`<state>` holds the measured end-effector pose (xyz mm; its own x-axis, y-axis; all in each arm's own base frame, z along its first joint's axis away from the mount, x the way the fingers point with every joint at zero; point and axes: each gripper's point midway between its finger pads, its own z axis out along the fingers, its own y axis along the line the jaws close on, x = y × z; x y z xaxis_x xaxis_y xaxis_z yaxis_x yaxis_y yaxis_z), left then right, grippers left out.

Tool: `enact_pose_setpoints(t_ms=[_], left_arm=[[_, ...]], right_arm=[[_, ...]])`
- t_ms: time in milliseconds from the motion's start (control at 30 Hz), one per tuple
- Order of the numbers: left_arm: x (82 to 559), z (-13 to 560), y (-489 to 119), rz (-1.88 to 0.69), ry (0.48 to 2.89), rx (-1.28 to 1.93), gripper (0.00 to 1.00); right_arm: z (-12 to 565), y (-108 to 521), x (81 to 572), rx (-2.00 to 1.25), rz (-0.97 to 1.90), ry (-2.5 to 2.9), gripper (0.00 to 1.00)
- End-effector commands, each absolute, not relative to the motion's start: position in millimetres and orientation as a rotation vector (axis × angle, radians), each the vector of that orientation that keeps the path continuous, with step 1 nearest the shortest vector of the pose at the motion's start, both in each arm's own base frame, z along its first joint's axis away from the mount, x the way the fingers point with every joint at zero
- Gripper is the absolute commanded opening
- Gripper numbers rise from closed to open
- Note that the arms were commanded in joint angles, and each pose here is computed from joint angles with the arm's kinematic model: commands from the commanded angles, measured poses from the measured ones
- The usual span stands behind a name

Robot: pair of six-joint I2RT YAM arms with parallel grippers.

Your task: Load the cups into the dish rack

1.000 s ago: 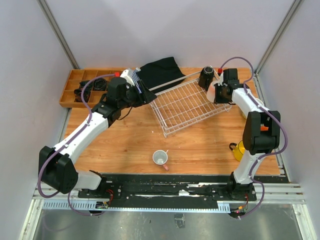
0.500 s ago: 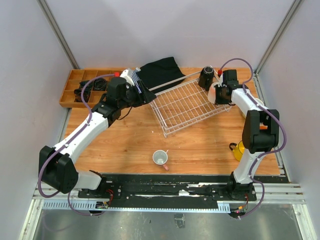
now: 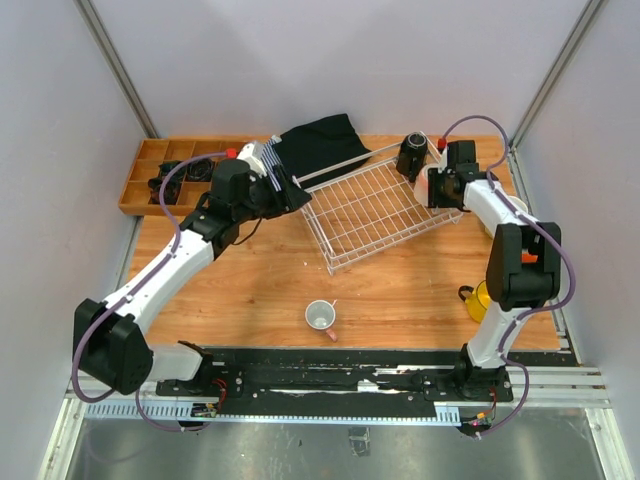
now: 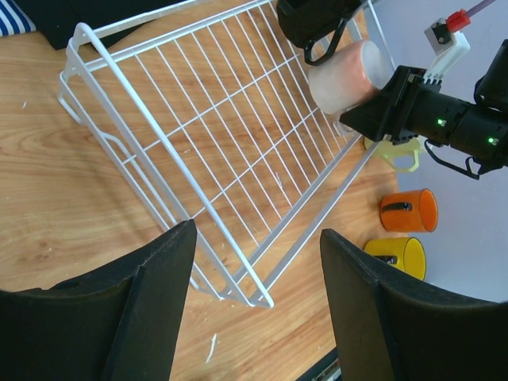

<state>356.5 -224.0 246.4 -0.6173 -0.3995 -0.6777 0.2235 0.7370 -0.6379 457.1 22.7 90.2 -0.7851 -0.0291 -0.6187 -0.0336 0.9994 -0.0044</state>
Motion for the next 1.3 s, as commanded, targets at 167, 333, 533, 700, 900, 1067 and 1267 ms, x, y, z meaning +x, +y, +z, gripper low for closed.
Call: enact_pose_setpoints(t_ms=[167,333,533,700,900,1067,1267], left_arm=[[348.7,262.9,-209.5,-0.829,2.011,-0.086,1.0],[342.2,266.6,-216.8,-0.883,2.005,-0.025,1.0],[338.6,271.3,-233.2,-0.936,2.05,0.093,1.0],[334.2,274.4,-255.1,-0.964,2.062,0.2,1.0],[335.5,269.9,-269.9,-1.026,2.066,0.237,1.0],[341.8,263.4,-272.0,-1.008,2.073,0.258,1.0],[348.2,260.0,-276.2,-1.003,2.08,0.287,1.0]], right_arm=[[152.3,12.4,439.1,0.012,0.009,2.367,0.44],[179.8,7.4,421.0,0.049,-0.005,2.326,0.45],[214.2,-23.8,406.8,0.196,-0.032,2.257,0.45],[226.1,-62.6,396.8,0.328,-0.074,2.252,0.45],[213.8,-103.1,393.5,0.458,-0.092,2.3,0.45],[196.5,-117.8,403.9,0.441,-0.104,2.393,0.45],[172.4,-123.4,418.2,0.446,-0.065,2.471,0.43]])
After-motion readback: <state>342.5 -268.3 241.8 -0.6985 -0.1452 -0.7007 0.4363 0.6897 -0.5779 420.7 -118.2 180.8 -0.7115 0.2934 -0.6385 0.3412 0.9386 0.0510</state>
